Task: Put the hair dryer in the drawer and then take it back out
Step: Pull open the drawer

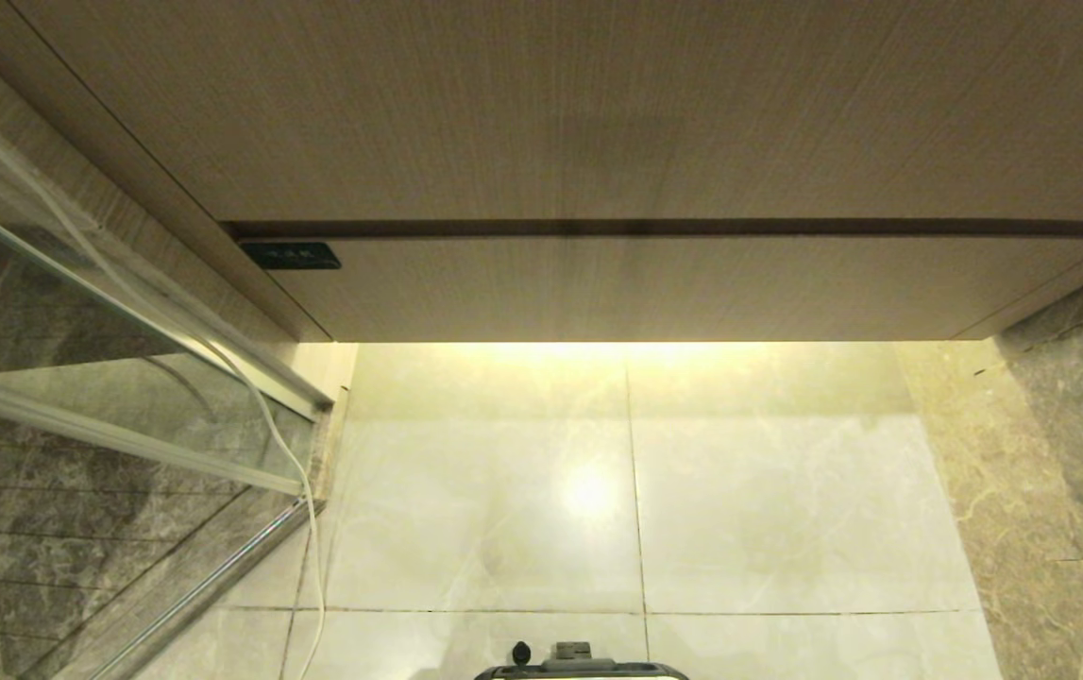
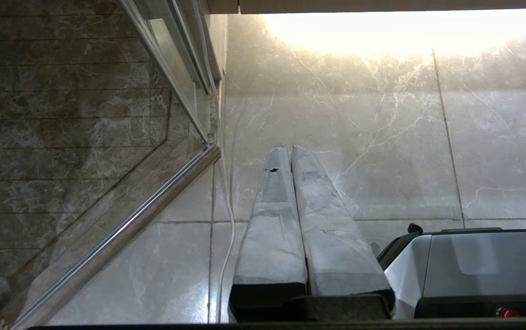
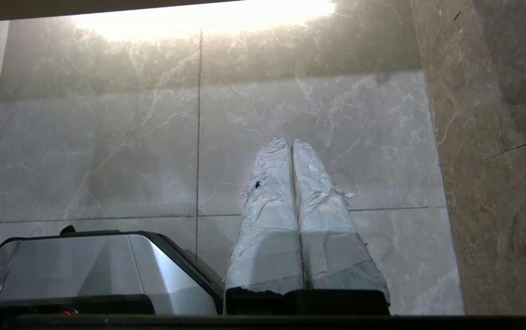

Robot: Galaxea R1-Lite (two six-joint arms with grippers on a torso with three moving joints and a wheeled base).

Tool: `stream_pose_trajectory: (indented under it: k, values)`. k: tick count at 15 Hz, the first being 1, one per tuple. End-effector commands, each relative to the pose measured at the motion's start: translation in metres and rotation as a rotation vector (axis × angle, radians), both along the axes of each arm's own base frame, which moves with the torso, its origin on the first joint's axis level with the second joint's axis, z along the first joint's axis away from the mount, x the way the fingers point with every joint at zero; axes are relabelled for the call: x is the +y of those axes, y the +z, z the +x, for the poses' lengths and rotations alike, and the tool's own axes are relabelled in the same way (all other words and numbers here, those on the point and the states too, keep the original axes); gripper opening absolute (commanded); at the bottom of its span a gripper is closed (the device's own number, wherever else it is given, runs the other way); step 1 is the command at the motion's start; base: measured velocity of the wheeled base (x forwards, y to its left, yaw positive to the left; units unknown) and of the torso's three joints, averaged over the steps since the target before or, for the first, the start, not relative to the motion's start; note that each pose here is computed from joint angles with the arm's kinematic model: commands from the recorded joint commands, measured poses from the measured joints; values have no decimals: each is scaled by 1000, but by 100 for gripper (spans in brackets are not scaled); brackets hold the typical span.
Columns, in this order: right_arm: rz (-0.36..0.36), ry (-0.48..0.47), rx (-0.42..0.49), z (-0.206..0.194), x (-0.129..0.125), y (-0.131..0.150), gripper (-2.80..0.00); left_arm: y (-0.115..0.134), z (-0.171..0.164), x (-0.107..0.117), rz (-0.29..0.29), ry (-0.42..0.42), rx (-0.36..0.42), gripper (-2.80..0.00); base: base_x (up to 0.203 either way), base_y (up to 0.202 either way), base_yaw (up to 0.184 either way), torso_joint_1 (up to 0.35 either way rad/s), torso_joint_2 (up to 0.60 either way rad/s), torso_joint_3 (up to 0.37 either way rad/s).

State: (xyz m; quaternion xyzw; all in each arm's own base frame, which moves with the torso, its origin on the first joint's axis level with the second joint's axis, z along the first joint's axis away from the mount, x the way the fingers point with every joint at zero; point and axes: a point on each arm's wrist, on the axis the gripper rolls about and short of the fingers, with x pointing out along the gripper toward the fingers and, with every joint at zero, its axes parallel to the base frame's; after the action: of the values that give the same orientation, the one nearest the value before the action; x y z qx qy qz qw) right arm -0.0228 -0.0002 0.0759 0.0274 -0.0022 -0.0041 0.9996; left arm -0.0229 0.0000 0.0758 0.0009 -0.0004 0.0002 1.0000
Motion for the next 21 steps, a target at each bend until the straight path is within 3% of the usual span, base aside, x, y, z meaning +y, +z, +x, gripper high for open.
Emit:
stream_pose_trajectory:
  k: [1,21]
  values:
    - [0,-1,1,0,0,0,-280,0,0,0,0,0,-1,-280,0,0,0,0,0,0]
    - [-11,2,3,0,0,0,-280,0,0,0,0,0,-1,-280,0,0,0,0,0,0]
